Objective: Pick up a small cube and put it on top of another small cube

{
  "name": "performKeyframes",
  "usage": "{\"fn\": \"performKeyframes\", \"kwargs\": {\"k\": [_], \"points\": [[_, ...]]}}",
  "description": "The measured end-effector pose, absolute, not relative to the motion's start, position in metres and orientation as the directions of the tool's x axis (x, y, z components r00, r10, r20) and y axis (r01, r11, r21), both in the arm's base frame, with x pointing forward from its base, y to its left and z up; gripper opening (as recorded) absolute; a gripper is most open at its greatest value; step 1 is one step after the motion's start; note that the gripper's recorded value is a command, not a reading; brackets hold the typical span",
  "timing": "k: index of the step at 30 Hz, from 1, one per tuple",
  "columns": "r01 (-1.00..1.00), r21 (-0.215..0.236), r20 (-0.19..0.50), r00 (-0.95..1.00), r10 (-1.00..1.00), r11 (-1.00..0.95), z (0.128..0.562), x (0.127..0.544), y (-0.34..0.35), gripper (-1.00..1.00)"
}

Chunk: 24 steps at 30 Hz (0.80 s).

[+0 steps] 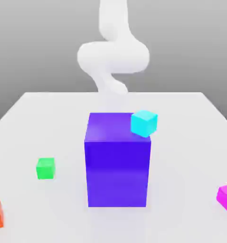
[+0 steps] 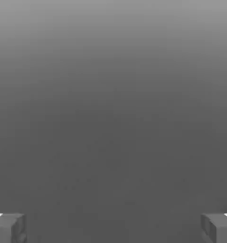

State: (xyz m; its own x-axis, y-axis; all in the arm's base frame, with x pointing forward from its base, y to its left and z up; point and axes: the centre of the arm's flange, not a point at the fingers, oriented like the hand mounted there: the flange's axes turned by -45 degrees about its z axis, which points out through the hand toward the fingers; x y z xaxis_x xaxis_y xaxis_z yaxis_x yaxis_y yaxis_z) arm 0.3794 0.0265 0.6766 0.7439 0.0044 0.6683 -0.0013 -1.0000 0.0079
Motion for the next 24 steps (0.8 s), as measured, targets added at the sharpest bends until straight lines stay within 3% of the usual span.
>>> {"fn": "performKeyframes", "kwargs": {"k": [6,12,17,24], "points": [[0.041,0.048,0.54,0.84,0.061,-0.998,0.58,0.44,0.095,0.0],[0.106,0.071,0.405,0.905,0.126,-0.992,0.474,0.466,0.166,0.0],[0.176,0.072,0.287,0.939,0.189,-0.982,0.383,0.46,0.225,0.0],[0.268,0.039,0.114,0.956,0.271,-0.963,0.261,0.413,0.297,0.0]]}}
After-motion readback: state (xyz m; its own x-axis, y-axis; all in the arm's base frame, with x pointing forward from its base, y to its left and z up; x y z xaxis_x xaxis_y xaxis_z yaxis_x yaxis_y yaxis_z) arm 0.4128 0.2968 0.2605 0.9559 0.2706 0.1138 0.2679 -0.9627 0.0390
